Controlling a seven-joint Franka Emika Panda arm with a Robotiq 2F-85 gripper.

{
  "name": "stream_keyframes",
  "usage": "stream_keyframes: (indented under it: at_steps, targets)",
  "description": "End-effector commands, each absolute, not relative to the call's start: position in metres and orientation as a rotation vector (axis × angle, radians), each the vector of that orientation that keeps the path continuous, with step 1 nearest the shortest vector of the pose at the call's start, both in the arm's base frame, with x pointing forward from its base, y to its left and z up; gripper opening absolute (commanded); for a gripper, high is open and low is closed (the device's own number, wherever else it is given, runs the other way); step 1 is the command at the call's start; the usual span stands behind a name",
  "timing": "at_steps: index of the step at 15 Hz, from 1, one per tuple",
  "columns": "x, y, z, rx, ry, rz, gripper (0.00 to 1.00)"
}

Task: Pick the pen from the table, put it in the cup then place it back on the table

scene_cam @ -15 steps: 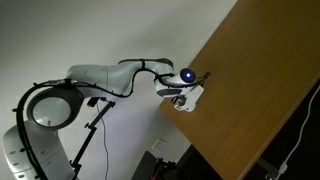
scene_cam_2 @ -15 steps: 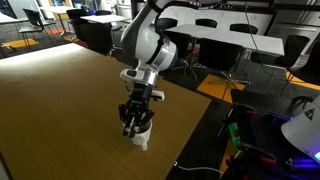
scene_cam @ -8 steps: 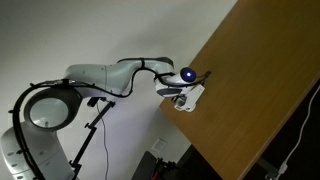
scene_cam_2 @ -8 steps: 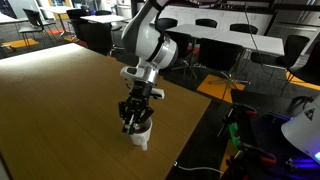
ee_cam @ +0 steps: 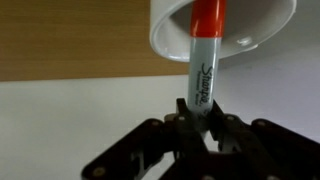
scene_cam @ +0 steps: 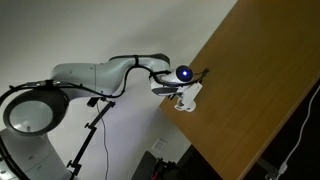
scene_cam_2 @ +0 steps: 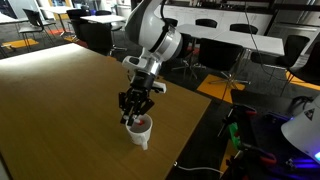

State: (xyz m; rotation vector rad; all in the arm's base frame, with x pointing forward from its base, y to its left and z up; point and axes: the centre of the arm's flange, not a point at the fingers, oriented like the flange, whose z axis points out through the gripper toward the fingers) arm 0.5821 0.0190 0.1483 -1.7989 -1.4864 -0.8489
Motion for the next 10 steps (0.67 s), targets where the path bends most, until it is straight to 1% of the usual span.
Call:
stream_keyframes:
  at_steps: [1, 10]
  targets:
    - [0.557, 0.014, 0.184, -1.782, -1.462, -0.923, 0.06]
    - [0.531, -0.004, 0.231, -1.791, -1.439, -1.013, 0.06]
